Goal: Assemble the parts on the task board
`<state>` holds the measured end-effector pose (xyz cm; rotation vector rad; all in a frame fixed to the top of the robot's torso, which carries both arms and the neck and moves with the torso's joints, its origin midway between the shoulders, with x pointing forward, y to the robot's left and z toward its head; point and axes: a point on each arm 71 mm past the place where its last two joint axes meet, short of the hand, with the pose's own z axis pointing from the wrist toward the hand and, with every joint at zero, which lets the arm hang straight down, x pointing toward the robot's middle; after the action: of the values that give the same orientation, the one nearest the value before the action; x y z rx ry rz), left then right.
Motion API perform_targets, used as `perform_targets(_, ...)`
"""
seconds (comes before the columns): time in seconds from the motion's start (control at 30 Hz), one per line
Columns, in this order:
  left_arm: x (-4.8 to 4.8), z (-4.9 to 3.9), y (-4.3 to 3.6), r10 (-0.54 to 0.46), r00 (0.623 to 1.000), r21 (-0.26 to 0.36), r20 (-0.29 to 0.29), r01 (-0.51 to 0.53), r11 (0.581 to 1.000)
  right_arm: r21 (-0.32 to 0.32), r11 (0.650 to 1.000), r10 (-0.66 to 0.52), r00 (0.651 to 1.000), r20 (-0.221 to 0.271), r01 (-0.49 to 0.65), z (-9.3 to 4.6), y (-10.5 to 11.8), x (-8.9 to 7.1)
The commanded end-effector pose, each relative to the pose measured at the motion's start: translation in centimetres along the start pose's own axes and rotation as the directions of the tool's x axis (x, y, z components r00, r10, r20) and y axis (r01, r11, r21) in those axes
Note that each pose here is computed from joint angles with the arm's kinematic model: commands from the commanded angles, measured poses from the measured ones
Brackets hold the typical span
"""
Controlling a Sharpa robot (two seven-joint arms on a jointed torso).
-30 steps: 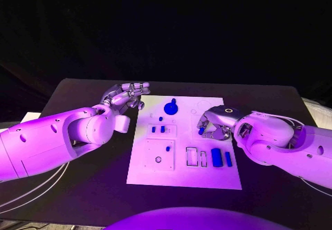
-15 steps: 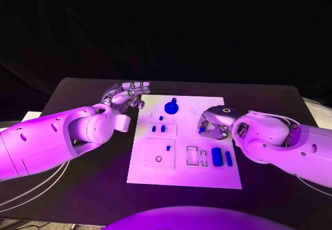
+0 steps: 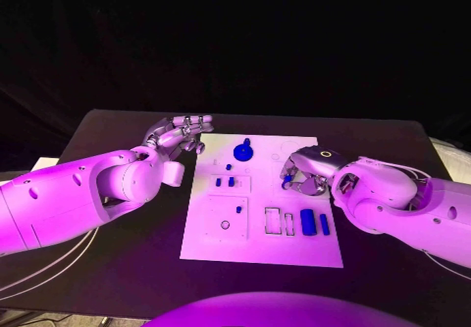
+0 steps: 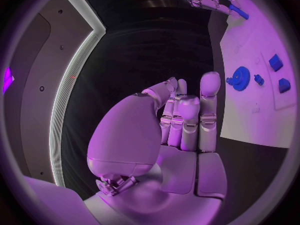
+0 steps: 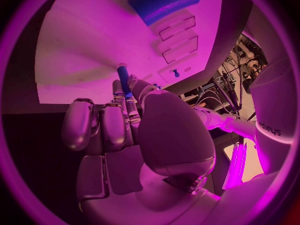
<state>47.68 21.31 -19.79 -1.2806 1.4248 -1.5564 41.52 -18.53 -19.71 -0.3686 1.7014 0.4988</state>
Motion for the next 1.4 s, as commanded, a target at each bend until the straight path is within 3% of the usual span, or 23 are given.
perform_targets(0.03, 0.14, 0.09, -0.03, -0.003, 1.000, 0.005, -0.017, 0.003, 1.000, -0.014, 0.998, 0.056, 0.997, 0.054, -0.055, -0.4, 0.2, -1.0)
perform_targets(0.27, -0.09, 0.20, -0.05, 0.000, 1.000, 0.010, -0.003, 0.000, 1.000, -0.041, 0.989, 0.144, 0.988, 0.050, -0.142, -0.8, 0.9, -2.4)
perform_targets(0.4, -0.16, 0.28, -0.06, 0.000, 1.000, 0.016, 0.009, 0.000, 1.000, -0.095, 0.981, 0.173, 0.985, 0.024, -0.170, -0.1, 2.8, -2.2)
perform_targets(0.9, 0.83, 0.82, 0.16, -0.010, 1.000, 0.014, -0.004, 0.010, 1.000, -0.323, 0.935, 0.135, 0.990, -0.050, -0.144, 2.4, 11.2, 0.6)
perform_targets(1.2, 1.57, 1.07, 0.28, -0.013, 1.000, 0.011, -0.022, 0.013, 1.000, -0.349, 0.928, 0.088, 0.988, -0.129, -0.128, 3.2, 12.8, 3.5)
perform_targets(1.4, 1.59, 1.07, 0.28, -0.013, 1.000, 0.011, -0.024, 0.013, 1.000, -0.344, 0.931, 0.074, 0.986, -0.151, -0.122, 3.3, 12.8, 4.3)
